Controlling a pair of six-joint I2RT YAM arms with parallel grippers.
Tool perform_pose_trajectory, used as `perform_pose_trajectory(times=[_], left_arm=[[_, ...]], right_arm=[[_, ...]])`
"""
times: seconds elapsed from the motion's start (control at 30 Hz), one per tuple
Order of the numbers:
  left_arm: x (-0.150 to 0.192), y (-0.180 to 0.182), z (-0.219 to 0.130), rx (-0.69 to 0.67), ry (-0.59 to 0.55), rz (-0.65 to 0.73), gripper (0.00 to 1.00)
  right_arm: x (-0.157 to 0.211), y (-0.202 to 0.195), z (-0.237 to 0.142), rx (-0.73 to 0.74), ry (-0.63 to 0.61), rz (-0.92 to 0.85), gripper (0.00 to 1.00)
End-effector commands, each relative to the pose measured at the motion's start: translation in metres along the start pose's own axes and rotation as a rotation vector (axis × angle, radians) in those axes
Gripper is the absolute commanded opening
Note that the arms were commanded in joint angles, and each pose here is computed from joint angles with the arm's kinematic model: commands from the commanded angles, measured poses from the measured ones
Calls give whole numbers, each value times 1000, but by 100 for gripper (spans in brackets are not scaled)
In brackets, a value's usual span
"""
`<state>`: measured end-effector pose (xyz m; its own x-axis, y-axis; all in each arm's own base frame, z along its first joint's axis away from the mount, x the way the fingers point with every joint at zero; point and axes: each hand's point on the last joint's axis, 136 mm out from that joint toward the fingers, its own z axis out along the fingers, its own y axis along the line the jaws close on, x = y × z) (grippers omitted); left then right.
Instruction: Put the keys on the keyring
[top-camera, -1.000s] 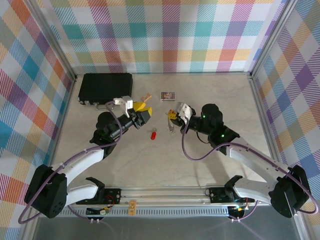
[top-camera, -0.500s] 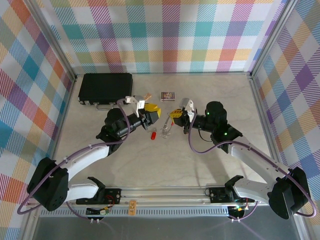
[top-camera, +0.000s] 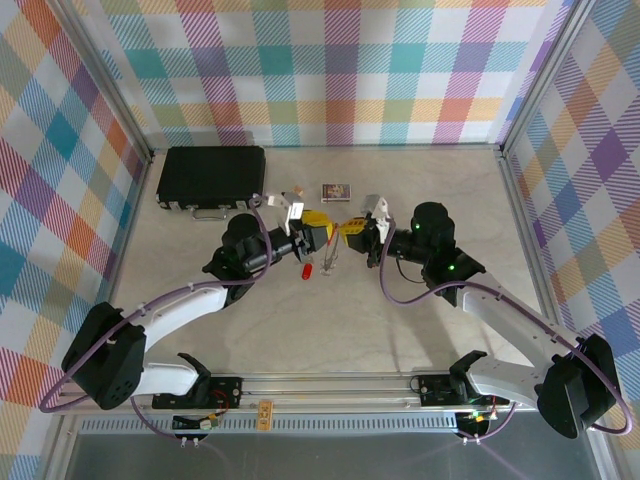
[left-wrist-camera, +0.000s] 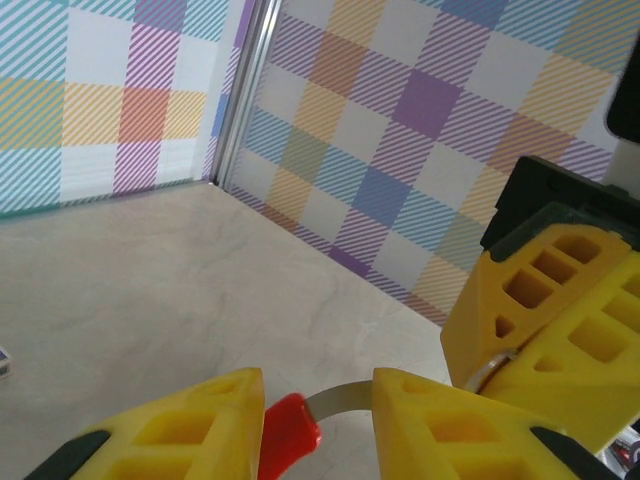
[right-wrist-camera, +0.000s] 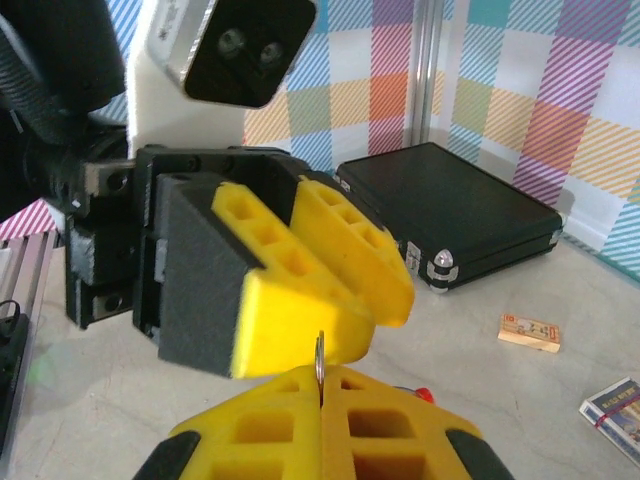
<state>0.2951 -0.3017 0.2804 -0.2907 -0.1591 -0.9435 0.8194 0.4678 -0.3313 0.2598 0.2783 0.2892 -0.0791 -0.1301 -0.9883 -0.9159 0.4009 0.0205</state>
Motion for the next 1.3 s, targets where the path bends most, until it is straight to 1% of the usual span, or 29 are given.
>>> perform_pose_trajectory(times=[0.0,0.2,0.67,0.8,0.93,1.1,1.27], left_arm=[[-4,-6,-3,-20,-24,49,35],[-6,-10,-2,-8,-35,53,36],[-7,-7,-6,-35,-32,61,38],[-11,-14,-8,-10,-42,63,38],[-13,-25,-8,48,-48,70,38],[-8,-31,-3,101,-31,54,37],[-4,-27,3,98,-26,39,37]], right_arm=[[-20,-5,-1,13,-61,15,0],[-19,-5,0,10,-58,16,0],[-14,-9,-2,29,-52,19,0],[-14,-10,-2,31,-52,26,0],[-14,-10,-2,25,-57,34,0],[-19,-7,-3,-10,-70,64,0],[-25,-3,-7,-48,-95,80,0]])
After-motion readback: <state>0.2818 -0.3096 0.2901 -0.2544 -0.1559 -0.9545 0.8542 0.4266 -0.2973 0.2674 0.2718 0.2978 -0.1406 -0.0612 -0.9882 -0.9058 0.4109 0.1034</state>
